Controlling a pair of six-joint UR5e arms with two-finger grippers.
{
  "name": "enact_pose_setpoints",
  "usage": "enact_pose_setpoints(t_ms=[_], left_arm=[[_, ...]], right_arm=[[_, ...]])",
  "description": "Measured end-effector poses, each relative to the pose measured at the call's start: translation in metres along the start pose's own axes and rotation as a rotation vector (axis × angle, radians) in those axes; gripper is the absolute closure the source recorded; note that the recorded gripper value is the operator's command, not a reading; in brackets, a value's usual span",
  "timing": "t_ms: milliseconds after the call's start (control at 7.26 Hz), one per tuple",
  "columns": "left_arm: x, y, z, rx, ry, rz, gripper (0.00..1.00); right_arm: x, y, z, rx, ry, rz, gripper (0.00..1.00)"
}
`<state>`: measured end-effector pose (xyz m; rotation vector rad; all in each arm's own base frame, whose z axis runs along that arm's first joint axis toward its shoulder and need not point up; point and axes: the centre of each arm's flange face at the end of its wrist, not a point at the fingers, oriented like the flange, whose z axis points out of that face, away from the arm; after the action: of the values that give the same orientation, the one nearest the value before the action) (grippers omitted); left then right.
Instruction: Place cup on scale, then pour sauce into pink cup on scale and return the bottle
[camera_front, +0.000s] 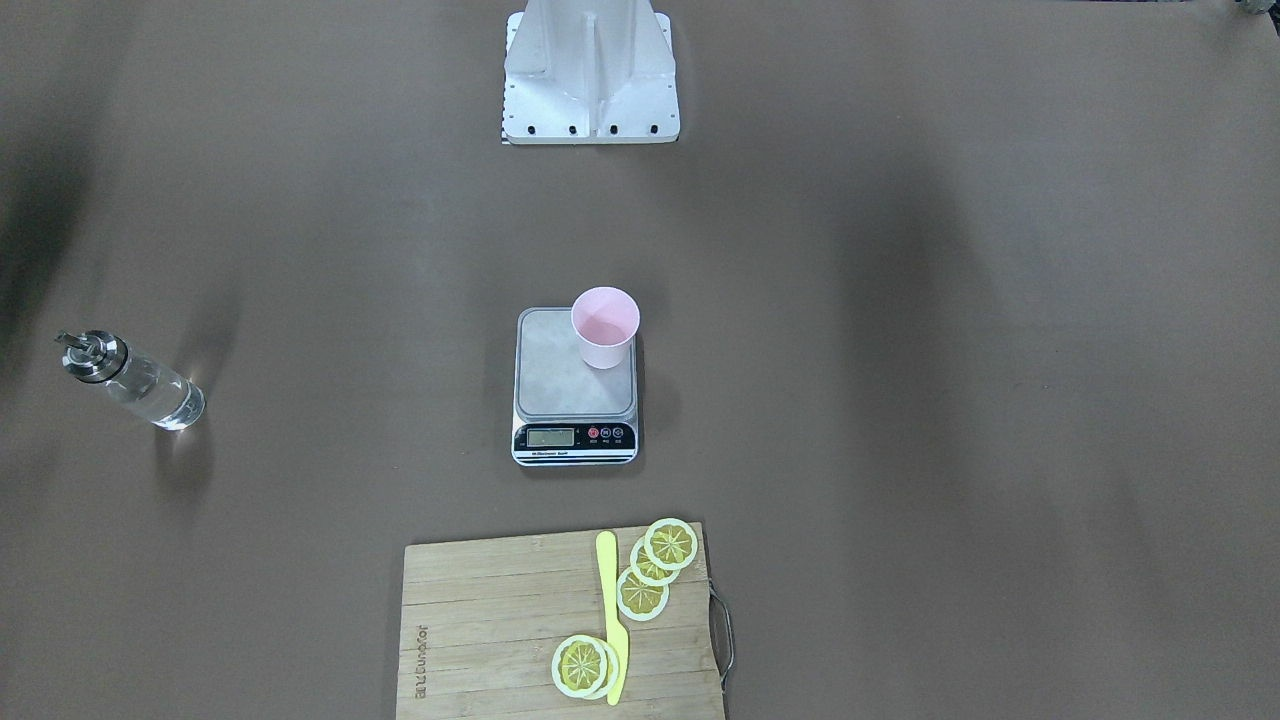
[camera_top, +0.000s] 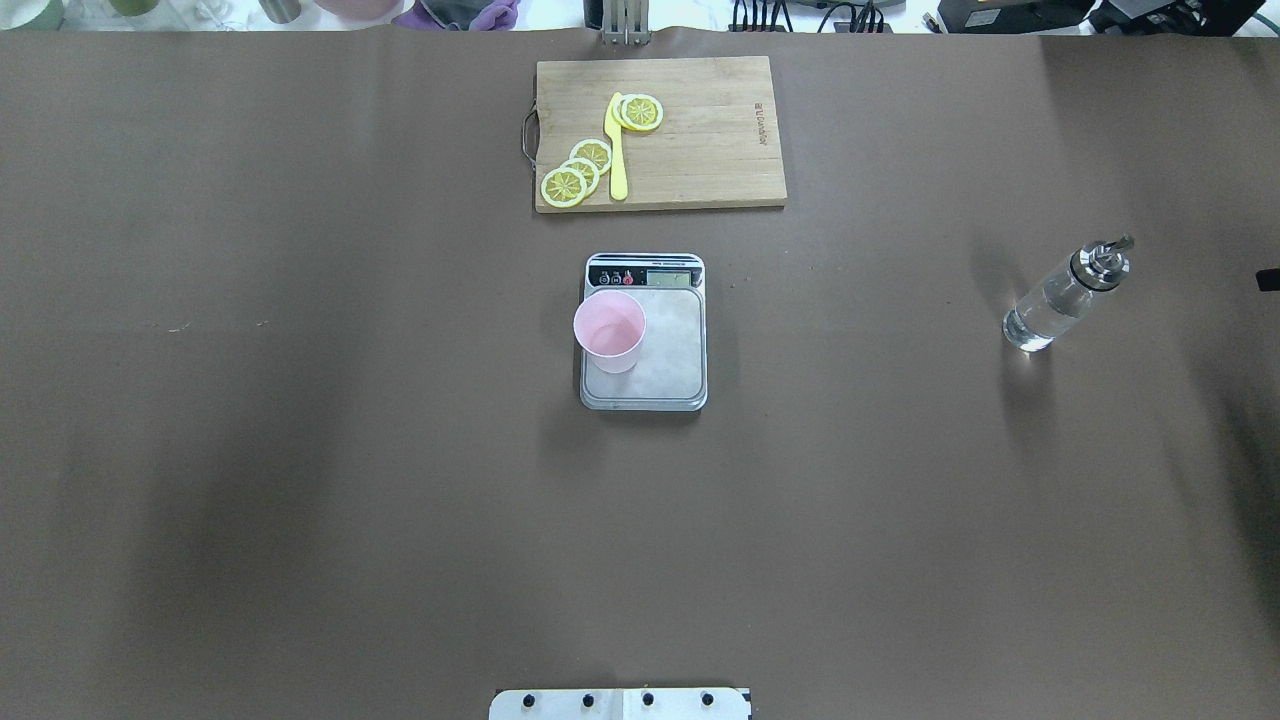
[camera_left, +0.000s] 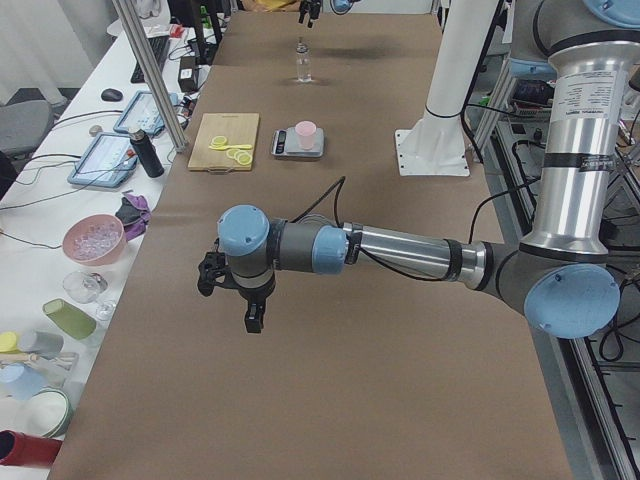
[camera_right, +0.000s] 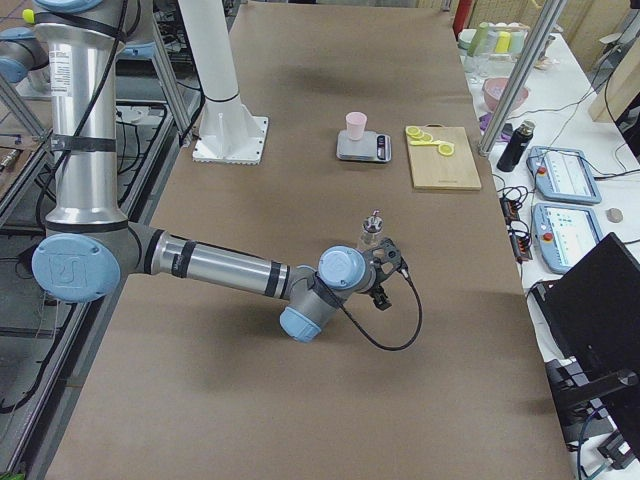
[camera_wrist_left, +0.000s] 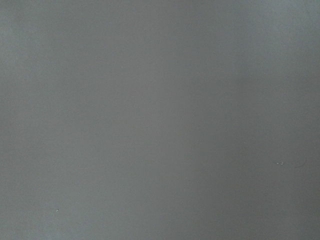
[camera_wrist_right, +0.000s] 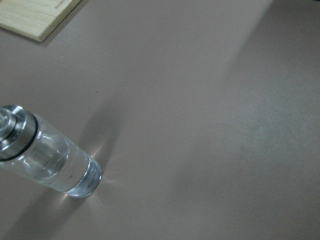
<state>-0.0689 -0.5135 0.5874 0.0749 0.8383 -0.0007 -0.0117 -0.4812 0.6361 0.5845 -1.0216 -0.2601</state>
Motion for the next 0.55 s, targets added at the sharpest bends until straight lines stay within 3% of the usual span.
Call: enact_pose_setpoints(t_ms=[551], left_arm=[[-0.002, 0.003, 0.002, -0.004, -0.003, 0.001, 0.02]], right_arm=[[0.021, -0.034, -0.043, -0.113, 0.127, 0.342, 0.00]])
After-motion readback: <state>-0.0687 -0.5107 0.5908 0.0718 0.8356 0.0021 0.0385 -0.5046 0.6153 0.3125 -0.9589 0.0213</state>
